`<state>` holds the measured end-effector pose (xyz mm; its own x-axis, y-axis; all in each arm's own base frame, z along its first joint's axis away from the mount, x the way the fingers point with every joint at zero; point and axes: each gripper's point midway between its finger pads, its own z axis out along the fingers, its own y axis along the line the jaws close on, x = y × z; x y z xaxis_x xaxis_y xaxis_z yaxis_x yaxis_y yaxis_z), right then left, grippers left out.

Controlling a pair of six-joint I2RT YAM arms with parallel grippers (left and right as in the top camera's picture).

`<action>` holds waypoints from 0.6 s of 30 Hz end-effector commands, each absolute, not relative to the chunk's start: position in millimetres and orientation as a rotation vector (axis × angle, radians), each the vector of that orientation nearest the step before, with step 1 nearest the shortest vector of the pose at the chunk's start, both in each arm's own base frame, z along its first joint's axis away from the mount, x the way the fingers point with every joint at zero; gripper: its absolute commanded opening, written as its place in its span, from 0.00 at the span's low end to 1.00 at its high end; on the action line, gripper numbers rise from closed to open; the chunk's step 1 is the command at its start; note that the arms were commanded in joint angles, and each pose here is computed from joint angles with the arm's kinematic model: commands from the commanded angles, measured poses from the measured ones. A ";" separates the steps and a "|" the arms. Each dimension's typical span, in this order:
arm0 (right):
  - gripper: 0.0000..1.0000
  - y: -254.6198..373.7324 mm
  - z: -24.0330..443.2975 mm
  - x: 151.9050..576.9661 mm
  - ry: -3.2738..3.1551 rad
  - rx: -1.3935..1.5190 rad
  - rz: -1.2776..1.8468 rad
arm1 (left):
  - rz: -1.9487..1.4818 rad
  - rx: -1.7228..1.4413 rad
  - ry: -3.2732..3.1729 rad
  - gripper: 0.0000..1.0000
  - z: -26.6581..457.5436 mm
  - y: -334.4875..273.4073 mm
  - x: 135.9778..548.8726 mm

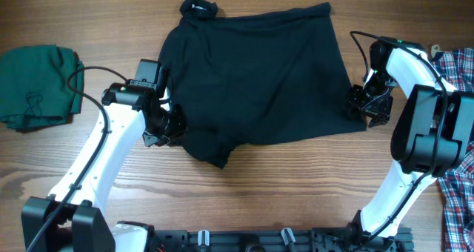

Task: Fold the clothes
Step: 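Move the right gripper down to the t-shirt's right edge and grasp it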

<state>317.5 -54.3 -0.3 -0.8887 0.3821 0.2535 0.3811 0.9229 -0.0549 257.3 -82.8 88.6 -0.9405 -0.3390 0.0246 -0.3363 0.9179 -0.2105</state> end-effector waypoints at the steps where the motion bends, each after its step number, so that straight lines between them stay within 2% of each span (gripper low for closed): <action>1: 0.57 -48.0 -0.3 318.5 -2.830 -0.551 -0.050 | -0.247 -0.545 3.059 0.31 87.9 -73.1 260.1; 2: 0.51 -47.8 -3.0 317.1 -2.830 -0.552 -0.050 | -0.215 -0.548 3.062 0.34 85.3 -69.6 259.0; 4: 0.50 -46.1 -7.5 317.5 -2.836 -0.559 -0.065 | -0.175 -0.554 3.079 0.41 76.6 -65.4 253.8; 5: 0.50 -46.1 -8.0 318.6 -2.841 -0.559 -0.066 | -0.161 -0.554 3.084 0.48 71.9 -64.0 252.6; 6: 0.50 -46.3 -8.3 319.6 -2.845 -0.560 -0.066 | -0.157 -0.556 3.093 0.58 65.0 -63.7 250.4; 15: 0.55 -46.3 -8.3 319.5 -2.845 -0.559 -0.066 | -0.273 -0.158 3.085 0.57 35.8 -100.0 244.8; 17: 0.55 -46.3 -8.3 319.5 -2.845 -0.560 -0.066 | -0.278 -0.080 3.076 0.56 36.1 -108.3 244.8; 18: 0.55 -46.3 -8.3 319.5 -2.845 -0.559 -0.066 | -0.280 -0.056 3.074 0.50 36.2 -111.7 244.1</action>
